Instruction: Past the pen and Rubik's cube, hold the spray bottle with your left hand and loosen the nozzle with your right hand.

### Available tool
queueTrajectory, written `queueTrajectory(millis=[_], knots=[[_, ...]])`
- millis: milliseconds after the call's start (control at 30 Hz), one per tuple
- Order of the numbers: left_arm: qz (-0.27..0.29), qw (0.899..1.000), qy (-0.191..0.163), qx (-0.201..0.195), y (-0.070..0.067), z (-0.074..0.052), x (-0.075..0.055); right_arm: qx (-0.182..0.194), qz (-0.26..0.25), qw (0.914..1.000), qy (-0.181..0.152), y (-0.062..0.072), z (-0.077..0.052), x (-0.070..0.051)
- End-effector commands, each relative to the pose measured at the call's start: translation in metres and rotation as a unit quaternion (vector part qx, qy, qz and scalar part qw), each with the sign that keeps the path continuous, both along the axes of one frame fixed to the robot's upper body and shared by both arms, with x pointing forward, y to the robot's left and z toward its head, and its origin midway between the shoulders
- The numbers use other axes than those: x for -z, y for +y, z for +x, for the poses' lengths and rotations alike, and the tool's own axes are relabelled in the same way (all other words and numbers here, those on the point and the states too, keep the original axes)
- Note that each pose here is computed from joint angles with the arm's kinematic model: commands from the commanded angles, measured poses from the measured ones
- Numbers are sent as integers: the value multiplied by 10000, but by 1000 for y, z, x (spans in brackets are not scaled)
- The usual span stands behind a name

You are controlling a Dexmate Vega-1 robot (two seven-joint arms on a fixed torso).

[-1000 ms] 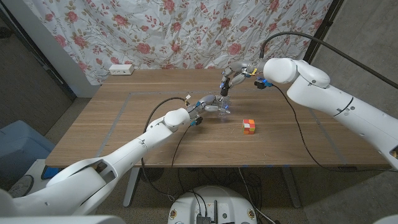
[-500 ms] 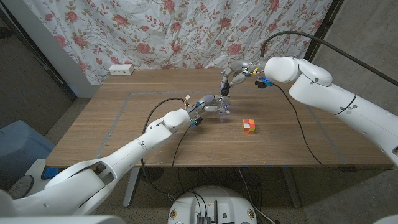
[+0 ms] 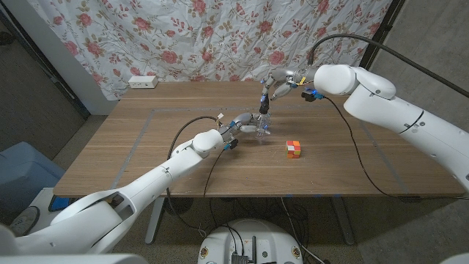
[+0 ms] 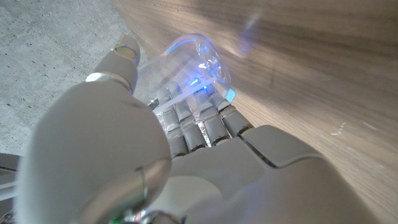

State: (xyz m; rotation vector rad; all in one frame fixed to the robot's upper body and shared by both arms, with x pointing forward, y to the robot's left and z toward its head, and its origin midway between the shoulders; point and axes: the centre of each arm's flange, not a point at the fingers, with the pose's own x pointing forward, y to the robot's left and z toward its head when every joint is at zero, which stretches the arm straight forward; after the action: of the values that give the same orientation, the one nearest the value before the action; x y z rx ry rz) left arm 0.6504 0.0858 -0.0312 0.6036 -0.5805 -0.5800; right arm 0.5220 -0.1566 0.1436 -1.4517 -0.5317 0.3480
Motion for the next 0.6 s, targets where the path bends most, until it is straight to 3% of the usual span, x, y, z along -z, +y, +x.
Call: queueTrajectory(millis=[33, 267, 600], knots=[[-25, 10000, -13, 10, 1, -1, 2, -110, 83, 9999, -60, -6, -7, -8], [-35, 10000, -54, -5, 2, -2, 0, -110, 104, 9998, 135, -13, -10, -14], [-27, 9999, -114, -53, 7, -3, -3, -81, 204, 9997, 101, -22, -20, -20]])
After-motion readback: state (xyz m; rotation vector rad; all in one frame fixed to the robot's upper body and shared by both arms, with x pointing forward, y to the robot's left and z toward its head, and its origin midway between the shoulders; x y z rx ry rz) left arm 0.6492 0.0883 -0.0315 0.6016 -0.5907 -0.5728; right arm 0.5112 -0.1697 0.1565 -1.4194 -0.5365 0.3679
